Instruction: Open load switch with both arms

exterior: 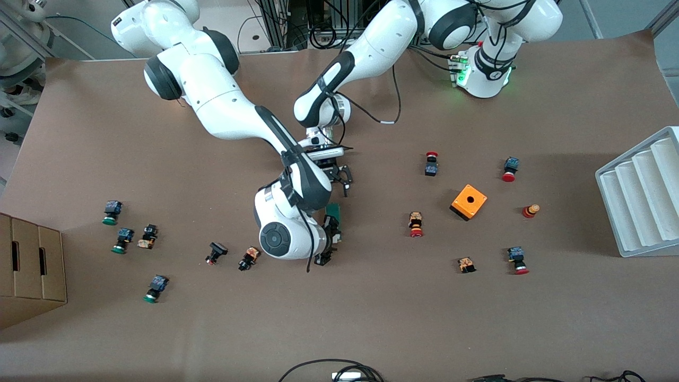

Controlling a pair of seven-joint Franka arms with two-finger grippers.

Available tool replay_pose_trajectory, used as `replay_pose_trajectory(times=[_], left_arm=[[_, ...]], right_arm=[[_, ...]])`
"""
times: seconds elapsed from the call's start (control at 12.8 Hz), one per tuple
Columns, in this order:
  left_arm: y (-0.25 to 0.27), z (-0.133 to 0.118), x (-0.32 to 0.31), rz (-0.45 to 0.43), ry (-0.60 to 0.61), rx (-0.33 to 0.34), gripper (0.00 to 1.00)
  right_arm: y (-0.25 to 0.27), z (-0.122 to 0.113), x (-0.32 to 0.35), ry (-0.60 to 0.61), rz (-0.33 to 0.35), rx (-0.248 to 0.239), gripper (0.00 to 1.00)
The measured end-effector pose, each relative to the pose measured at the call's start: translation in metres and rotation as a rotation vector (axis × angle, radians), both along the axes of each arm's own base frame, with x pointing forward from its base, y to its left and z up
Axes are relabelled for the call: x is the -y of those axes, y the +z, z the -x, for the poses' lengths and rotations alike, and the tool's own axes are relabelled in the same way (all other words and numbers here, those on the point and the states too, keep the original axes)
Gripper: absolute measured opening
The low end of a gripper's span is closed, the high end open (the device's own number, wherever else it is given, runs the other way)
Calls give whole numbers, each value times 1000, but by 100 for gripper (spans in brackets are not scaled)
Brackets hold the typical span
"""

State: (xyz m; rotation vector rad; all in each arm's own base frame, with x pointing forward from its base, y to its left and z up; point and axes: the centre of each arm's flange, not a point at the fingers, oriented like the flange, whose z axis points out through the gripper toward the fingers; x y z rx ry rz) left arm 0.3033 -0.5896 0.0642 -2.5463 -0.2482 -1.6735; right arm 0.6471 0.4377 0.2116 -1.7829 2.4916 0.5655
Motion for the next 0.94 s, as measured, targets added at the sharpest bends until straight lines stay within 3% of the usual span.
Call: replay_pose_trajectory(times=[0.55,0.86,0.94], left_arm=[[0,0,0,0,0,0,100],[0,0,0,0,0,0,100],[0,0,0,0,0,0,100]], right_arm=[[-8,1,1,-3,7,-10,54],[-9,1,1,-6,8,-11,50],[-8,1,0,-6,6,-11,44]])
